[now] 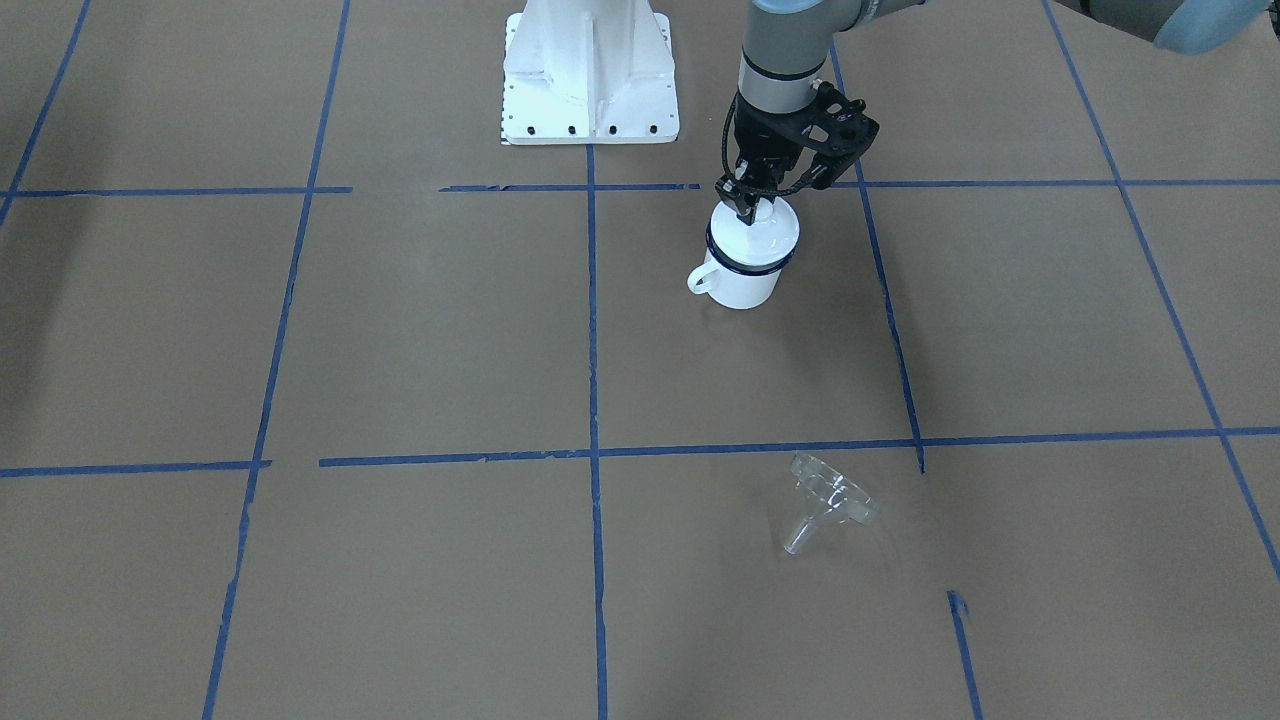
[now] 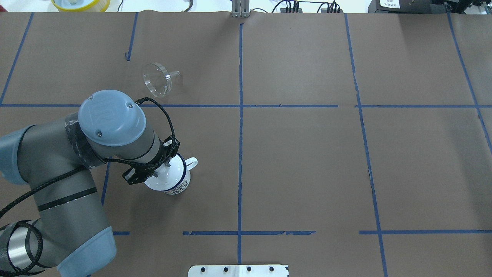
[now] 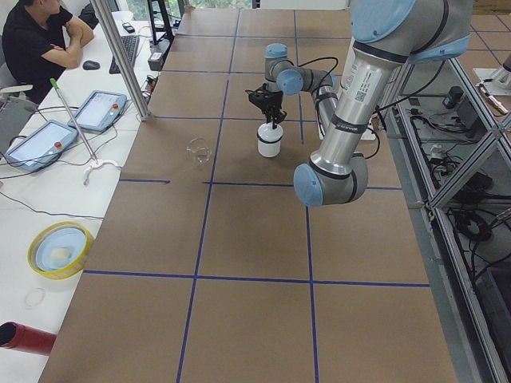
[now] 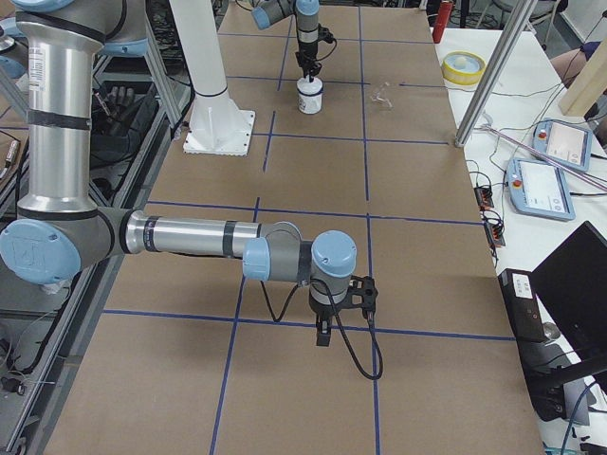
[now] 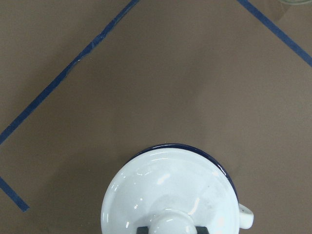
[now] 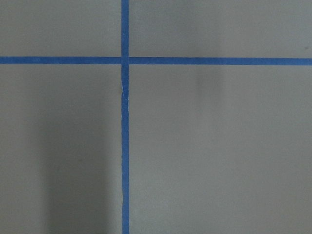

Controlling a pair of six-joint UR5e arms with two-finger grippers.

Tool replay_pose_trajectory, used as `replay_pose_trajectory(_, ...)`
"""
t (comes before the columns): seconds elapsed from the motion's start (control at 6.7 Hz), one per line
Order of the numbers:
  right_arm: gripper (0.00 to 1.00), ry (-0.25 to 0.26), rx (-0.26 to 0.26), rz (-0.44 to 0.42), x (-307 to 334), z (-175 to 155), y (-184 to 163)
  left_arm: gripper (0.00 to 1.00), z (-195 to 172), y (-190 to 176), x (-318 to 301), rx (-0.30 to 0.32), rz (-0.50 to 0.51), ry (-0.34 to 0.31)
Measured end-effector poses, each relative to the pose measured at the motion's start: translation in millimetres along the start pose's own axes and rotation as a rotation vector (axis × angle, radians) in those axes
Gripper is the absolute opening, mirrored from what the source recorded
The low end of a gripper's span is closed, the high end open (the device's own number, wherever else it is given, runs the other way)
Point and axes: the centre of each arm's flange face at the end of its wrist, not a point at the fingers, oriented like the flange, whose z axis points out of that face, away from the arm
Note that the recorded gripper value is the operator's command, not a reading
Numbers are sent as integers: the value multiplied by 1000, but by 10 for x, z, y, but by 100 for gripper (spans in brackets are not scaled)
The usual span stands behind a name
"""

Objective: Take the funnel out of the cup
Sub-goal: 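Lower the lid onto the mug opening and open the left gripper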

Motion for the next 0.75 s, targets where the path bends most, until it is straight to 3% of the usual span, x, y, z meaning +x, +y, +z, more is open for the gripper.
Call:
replay_pose_trajectory(0.45, 100, 0, -1, 1, 2, 3, 0, 0, 4, 8, 0, -1, 1, -1)
replay_pose_trajectory(0.6, 100, 0, -1, 0, 2, 2, 0, 42, 13, 4, 2, 0, 1, -2)
replay_pose_trajectory(0.75, 100, 0, 0, 0, 1, 1, 0, 91, 23, 0, 4, 1, 2, -3)
